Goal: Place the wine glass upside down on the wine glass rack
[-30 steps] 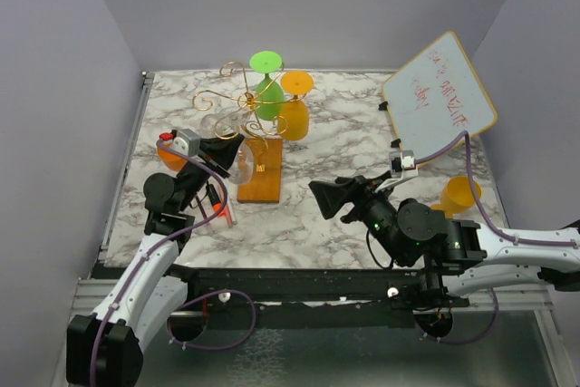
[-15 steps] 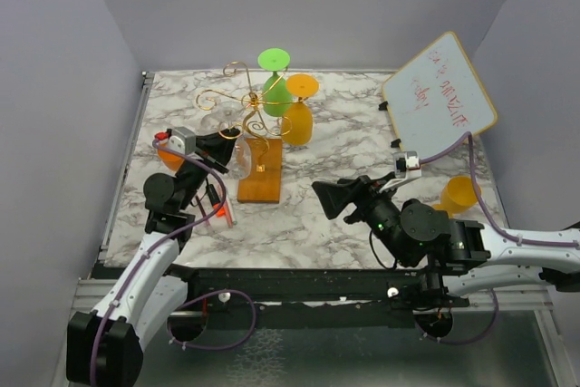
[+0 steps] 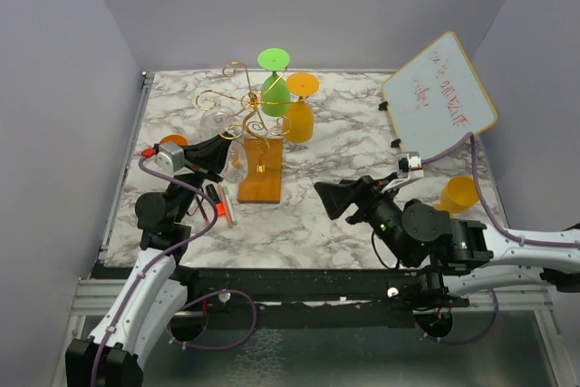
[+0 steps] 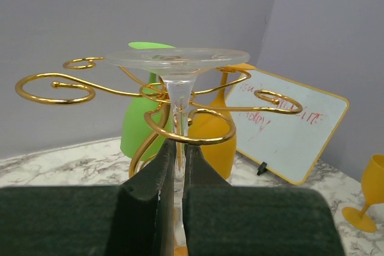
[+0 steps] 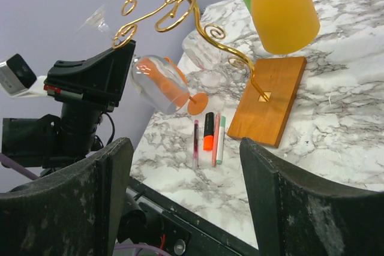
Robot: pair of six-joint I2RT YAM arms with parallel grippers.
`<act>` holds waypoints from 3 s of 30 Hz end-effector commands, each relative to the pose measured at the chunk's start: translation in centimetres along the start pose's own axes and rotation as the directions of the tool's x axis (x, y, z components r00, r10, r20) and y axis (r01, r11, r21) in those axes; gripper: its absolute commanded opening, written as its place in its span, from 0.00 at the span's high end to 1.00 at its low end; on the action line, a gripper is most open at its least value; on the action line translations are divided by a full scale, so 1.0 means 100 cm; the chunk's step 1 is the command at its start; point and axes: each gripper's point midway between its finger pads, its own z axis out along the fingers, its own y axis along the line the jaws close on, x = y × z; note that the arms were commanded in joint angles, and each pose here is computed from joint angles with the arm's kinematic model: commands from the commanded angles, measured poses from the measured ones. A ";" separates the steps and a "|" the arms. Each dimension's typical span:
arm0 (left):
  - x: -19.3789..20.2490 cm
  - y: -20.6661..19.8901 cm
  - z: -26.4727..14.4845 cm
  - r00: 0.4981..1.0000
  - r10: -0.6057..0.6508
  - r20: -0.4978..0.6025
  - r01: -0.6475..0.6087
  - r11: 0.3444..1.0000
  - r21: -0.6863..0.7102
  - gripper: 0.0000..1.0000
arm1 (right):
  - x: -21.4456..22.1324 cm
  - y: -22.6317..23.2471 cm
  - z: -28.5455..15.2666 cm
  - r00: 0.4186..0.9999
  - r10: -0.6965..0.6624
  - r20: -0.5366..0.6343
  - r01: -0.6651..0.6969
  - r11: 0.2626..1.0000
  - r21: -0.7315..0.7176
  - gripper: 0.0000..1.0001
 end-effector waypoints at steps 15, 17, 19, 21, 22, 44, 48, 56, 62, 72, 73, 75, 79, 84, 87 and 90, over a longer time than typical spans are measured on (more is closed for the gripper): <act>0.008 -0.040 0.005 0.998 0.006 -0.070 0.012 0.969 0.248 1.00 | -0.006 -0.017 -0.003 0.999 0.013 0.033 -0.015 0.998 0.060 0.25; 0.012 -0.037 0.007 0.997 -0.003 -0.081 0.022 0.971 0.238 0.97 | -0.008 -0.018 -0.003 0.999 0.014 0.035 -0.016 0.998 0.061 0.25; 0.015 -0.032 0.007 0.996 -0.021 -0.084 0.038 0.977 0.208 0.80 | -0.008 -0.019 -0.004 0.999 0.014 0.037 -0.016 0.998 0.063 0.25; 0.017 -0.026 0.005 0.996 -0.036 -0.078 0.049 0.984 0.169 0.68 | -0.009 -0.019 -0.004 0.999 0.012 0.038 -0.014 0.998 0.066 0.25; 0.016 -0.024 0.003 0.997 -0.045 -0.069 0.055 0.987 0.151 0.63 | -0.008 -0.020 -0.004 0.999 0.008 0.037 -0.010 0.998 0.069 0.26; 0.020 -0.004 -0.056 0.938 -0.228 -0.262 0.171 0.960 -0.222 0.15 | -0.014 -0.047 -0.002 0.973 -0.226 0.039 0.213 0.954 0.212 0.22; 0.010 -0.009 -0.063 0.930 -0.224 -0.291 0.159 0.960 -0.231 0.12 | -0.003 -0.057 0.004 0.906 -0.422 -0.042 0.416 0.866 0.277 0.12; 0.009 -0.022 -0.067 0.902 -0.240 -0.359 0.176 0.964 -0.201 0.01 | 0.020 -0.119 0.046 0.884 -0.352 -0.306 0.454 0.800 0.391 0.09; 0.002 -0.037 -0.059 0.885 -0.244 -0.397 0.208 0.969 -0.132 0.01 | 0.004 -0.189 0.049 0.864 -0.258 -0.433 0.479 0.686 0.548 0.10; -0.063 -0.079 -0.042 0.929 -0.114 -0.352 0.159 0.982 0.102 0.01 | -0.043 -0.305 -0.053 0.913 -0.076 -0.402 0.406 0.288 0.867 0.10; -0.069 -0.080 -0.041 0.936 -0.105 -0.336 0.149 0.983 0.106 0.01 | -0.047 -0.310 -0.060 0.922 -0.078 -0.379 0.385 0.265 0.884 0.10; -0.078 -0.081 -0.038 0.946 -0.095 -0.309 0.135 0.984 0.112 0.01 | -0.052 -0.315 -0.068 0.937 -0.082 -0.340 0.350 0.239 0.906 0.10; -0.087 -0.089 -0.030 0.948 -0.149 -0.282 0.193 0.971 0.137 0.01 | -0.051 -0.325 -0.063 0.944 -0.068 -0.322 0.329 0.230 0.916 0.10; -0.097 -0.107 -0.021 0.945 -0.170 -0.281 0.235 0.947 0.218 0.01 | -0.045 -0.339 -0.054 0.946 -0.019 -0.323 0.320 0.213 0.923 0.10; -0.108 -0.115 -0.017 0.943 -0.183 -0.279 0.253 0.937 0.241 0.01 | -0.041 -0.349 -0.054 0.951 0.021 -0.308 0.295 0.228 0.928 0.12; -0.114 -0.117 -0.013 0.942 -0.198 -0.273 0.267 0.932 0.246 0.01 | -0.030 -0.355 -0.052 0.953 0.074 -0.292 0.262 0.278 0.924 0.19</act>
